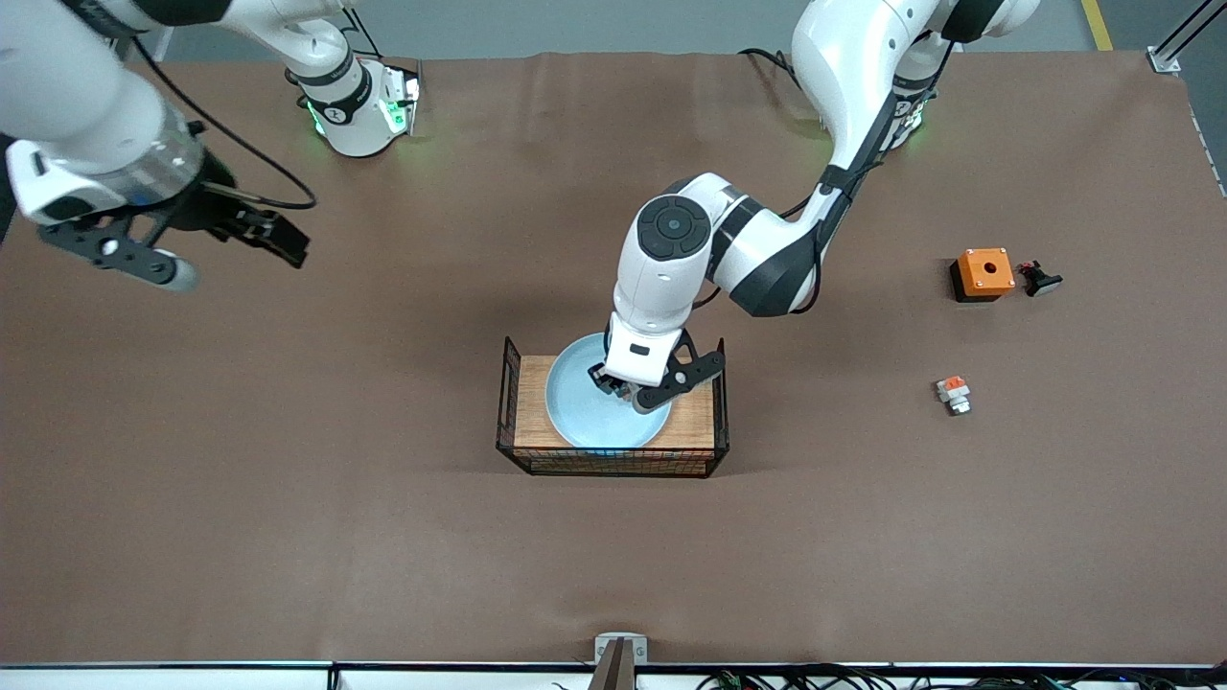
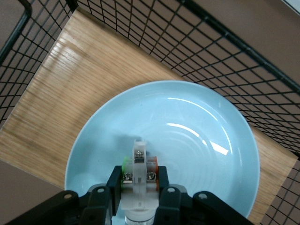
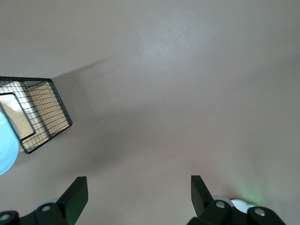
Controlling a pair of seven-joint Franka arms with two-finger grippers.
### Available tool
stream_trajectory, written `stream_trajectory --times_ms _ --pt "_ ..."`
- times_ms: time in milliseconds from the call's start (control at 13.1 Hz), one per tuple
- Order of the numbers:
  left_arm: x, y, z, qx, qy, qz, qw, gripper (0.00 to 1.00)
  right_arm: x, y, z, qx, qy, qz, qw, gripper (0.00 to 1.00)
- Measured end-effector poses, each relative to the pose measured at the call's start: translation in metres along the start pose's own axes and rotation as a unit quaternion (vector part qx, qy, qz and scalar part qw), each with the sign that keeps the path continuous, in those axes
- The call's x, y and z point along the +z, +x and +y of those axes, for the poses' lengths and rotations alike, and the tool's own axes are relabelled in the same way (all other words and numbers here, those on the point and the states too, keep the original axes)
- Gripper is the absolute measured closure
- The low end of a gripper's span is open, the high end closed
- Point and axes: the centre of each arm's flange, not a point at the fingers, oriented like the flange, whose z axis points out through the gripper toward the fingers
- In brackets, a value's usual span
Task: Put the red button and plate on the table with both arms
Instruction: 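Lift the button with the left gripper while the right gripper reaches the plate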
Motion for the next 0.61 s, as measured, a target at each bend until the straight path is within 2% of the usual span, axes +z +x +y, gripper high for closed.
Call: stream_trajectory --times_ms 306,459,612 --pt "-0.027 0.011 0.002 -0.006 -0.003 0.005 1.0 0.66 0.025 -0.033 -0.055 0.013 -0.023 -0.008 1.0 0.02" --pt "-0.067 0.031 -0.007 -0.019 0.007 0.014 1.0 0.66 0.036 -0.038 -0.074 0.011 -0.022 -0.005 1.0 0.02" --pt "-0.123 0.056 -0.018 -0.023 -0.002 0.035 0.999 0.66 0.046 -0.053 -0.102 0.033 -0.015 0.003 0.999 0.02"
